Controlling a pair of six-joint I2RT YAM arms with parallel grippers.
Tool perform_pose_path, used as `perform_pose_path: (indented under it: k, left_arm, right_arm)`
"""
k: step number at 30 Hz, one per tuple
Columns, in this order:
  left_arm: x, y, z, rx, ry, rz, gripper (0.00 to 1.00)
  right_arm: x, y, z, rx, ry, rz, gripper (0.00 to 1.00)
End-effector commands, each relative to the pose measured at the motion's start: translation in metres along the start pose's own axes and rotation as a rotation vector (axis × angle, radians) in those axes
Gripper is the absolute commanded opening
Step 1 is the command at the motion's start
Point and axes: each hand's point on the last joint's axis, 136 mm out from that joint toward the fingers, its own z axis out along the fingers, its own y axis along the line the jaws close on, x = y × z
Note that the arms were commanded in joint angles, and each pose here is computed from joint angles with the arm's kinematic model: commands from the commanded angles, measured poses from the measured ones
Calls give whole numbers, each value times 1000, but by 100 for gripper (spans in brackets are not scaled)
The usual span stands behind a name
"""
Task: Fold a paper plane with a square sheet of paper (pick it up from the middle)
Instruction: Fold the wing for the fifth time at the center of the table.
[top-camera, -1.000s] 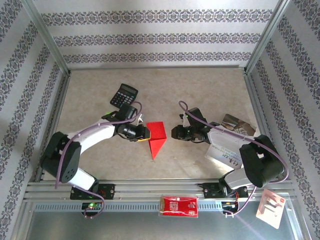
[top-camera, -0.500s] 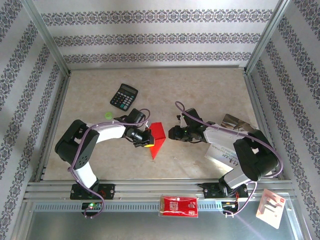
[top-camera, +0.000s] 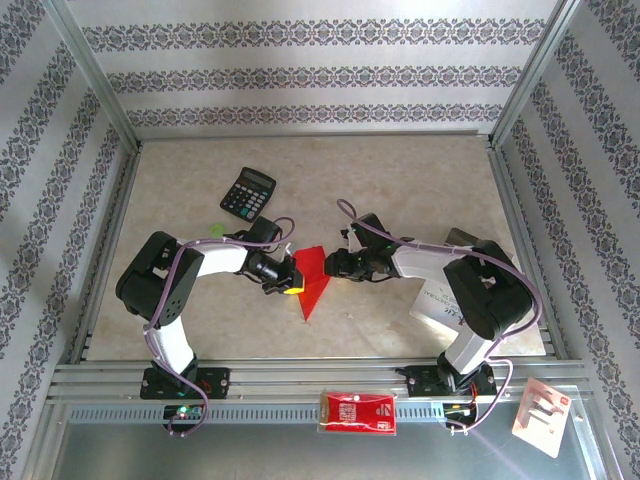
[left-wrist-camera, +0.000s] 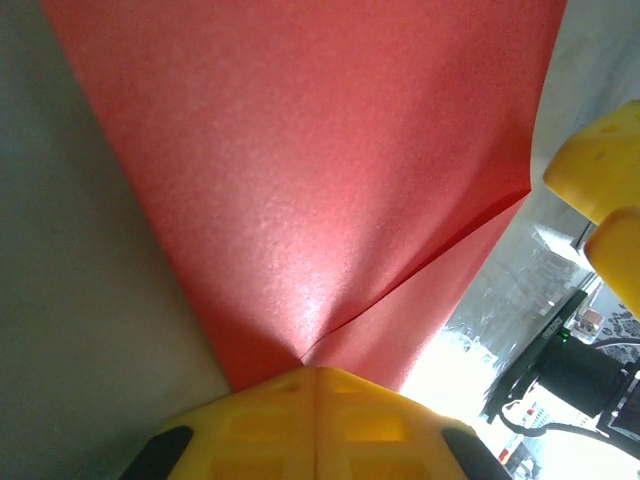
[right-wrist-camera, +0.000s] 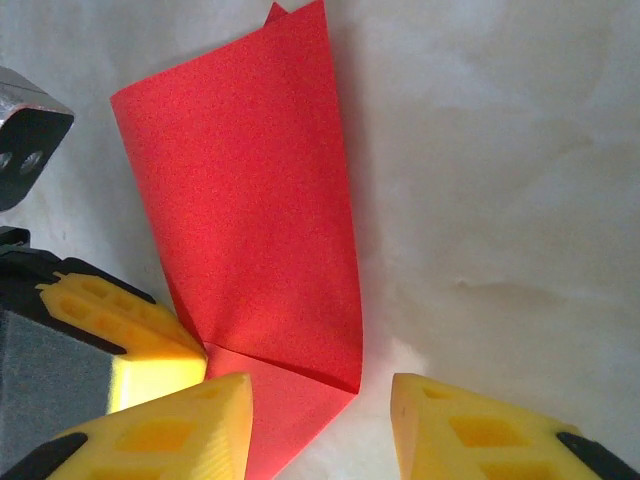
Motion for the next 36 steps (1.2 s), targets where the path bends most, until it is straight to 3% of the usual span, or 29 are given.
perform_pose_path:
  k: [1, 14, 24, 31, 36]
  left_arm:
    - [3, 11, 4, 10, 17, 10, 6]
    - [5, 12, 2, 8, 27, 25, 5]
    - [-2, 1, -4, 17, 8, 48, 6]
    - [-2, 0, -4, 16, 10, 52, 6]
    - [-2, 1, -4, 15, 11, 50, 6]
  right_arm:
    - [-3, 12, 4, -41, 15, -18, 43]
    - [1, 14, 13, -87, 45, 22, 40]
    - [-2, 7, 8, -63, 8, 57, 16]
    - [5, -6, 9, -11, 19, 39, 25]
    - [7, -9, 11, -2, 24, 38, 25]
